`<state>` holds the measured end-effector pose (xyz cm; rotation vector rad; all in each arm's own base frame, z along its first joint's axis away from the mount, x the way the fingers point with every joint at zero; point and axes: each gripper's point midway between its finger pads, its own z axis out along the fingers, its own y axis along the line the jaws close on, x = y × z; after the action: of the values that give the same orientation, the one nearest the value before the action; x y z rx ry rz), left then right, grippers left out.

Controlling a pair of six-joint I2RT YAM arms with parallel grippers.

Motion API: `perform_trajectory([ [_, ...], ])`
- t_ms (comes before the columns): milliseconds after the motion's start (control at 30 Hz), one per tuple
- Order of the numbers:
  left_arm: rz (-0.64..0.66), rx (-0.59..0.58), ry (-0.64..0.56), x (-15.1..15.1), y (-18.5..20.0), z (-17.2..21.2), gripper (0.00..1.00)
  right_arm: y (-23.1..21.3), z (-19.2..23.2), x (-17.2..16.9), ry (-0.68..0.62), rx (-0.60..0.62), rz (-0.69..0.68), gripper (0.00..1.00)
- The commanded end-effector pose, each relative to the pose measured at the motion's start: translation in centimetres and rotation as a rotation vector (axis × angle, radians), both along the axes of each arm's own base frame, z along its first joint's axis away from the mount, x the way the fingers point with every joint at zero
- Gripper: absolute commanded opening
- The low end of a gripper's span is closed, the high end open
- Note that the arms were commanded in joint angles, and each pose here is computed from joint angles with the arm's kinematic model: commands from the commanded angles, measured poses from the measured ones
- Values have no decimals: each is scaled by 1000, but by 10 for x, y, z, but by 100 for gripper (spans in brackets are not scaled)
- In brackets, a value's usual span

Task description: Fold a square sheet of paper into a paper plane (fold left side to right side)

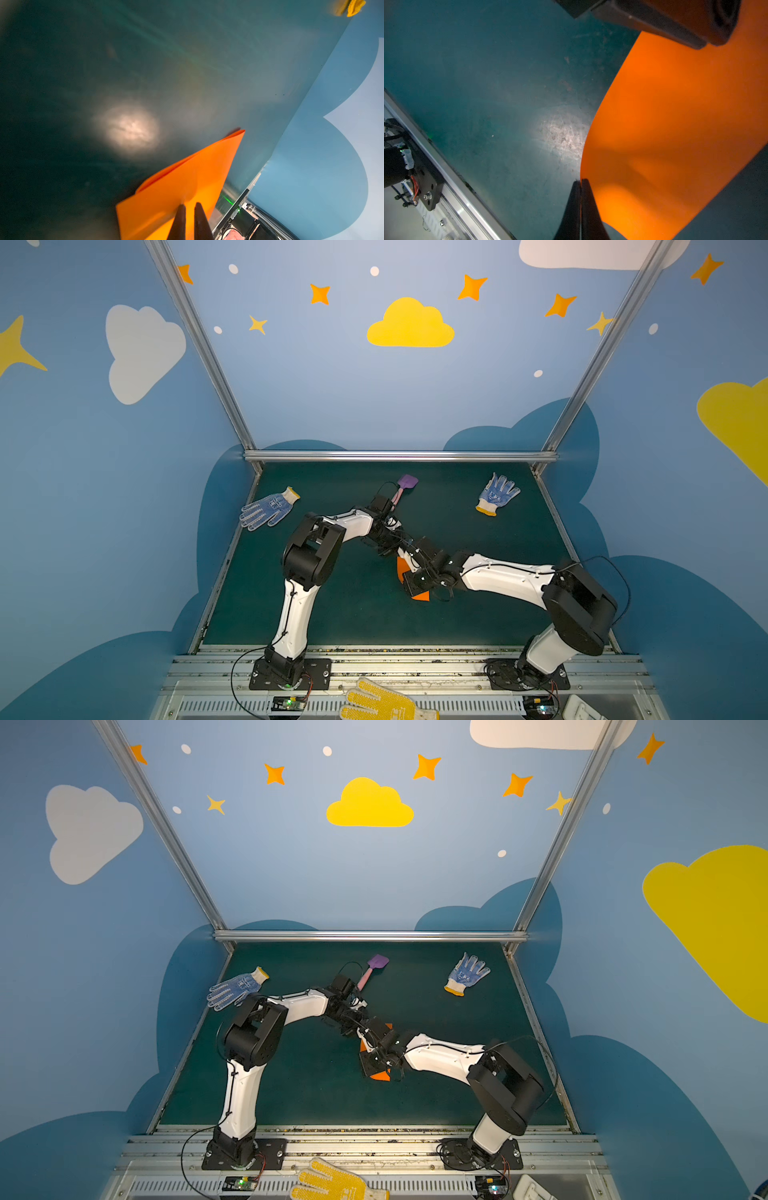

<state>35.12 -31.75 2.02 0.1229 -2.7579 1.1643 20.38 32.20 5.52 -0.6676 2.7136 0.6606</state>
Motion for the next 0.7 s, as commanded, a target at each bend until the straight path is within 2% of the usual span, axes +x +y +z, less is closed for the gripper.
perform_trajectory([
  [0, -23, 69, 22, -10, 8, -20, 12, -9, 5, 9, -12, 13, -24, 0],
  [400, -35, 110, 38, -20, 14, -38, 10, -37, -13, 48, -10, -40, -98, 0],
  [667, -38, 111, 39, -22, 13, -39, 9, -42, -24, 58, 3, -55, -120, 0],
])
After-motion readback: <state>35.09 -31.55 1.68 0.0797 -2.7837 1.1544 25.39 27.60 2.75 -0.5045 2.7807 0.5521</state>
